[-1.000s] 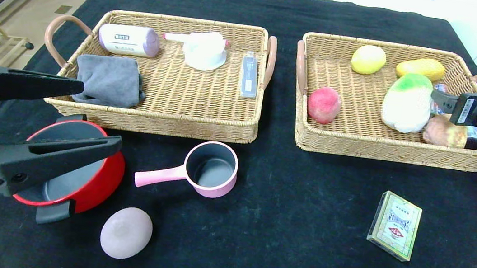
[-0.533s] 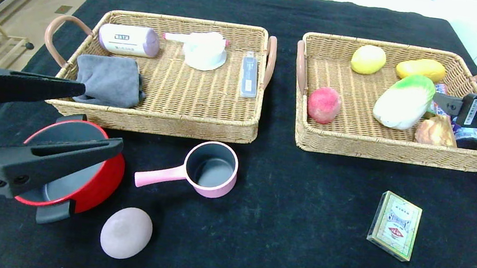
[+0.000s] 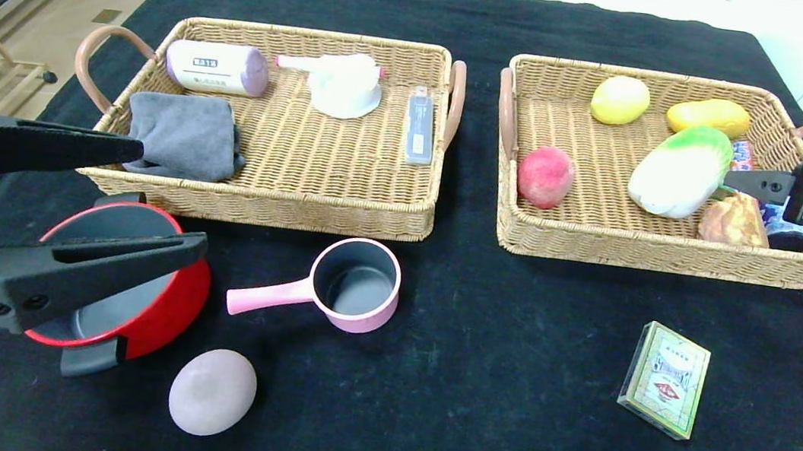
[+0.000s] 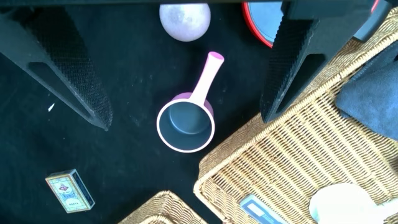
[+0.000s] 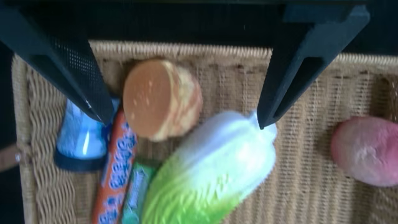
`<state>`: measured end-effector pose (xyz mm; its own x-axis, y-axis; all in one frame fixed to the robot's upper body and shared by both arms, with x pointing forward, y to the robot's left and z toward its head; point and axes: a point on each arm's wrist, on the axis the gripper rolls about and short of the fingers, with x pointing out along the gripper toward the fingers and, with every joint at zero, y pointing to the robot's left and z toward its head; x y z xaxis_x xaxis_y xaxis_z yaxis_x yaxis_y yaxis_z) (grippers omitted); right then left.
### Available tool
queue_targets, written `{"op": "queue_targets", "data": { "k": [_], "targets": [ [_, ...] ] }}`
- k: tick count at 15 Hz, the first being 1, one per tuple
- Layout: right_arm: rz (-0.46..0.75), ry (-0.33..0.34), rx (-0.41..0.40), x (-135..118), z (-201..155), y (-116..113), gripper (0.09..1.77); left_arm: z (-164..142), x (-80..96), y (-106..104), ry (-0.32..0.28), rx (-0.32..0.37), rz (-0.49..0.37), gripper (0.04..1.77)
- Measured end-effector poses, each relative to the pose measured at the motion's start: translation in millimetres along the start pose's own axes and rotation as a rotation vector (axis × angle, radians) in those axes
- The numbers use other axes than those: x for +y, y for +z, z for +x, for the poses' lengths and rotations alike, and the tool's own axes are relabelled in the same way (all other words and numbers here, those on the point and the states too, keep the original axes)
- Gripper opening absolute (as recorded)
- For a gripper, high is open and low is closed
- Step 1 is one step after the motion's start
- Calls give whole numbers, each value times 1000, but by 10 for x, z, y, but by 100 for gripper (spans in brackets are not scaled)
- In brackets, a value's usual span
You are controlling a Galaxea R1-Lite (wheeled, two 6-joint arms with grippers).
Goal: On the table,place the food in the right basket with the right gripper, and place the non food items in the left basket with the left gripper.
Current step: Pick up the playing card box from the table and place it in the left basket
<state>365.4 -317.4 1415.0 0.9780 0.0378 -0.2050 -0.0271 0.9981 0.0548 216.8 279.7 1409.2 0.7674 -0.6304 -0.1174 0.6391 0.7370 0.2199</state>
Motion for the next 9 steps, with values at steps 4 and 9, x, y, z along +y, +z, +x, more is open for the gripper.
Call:
{"op": "queue_targets", "data": {
  "k": [4,9],
  "targets": [
    [73,4,149,47,-219,31,170,0,0,-1,0,1,-1,172],
    [192,-15,349,136,-449,50,170,0,0,-1,-1,0,-1,172]
  ]
}}
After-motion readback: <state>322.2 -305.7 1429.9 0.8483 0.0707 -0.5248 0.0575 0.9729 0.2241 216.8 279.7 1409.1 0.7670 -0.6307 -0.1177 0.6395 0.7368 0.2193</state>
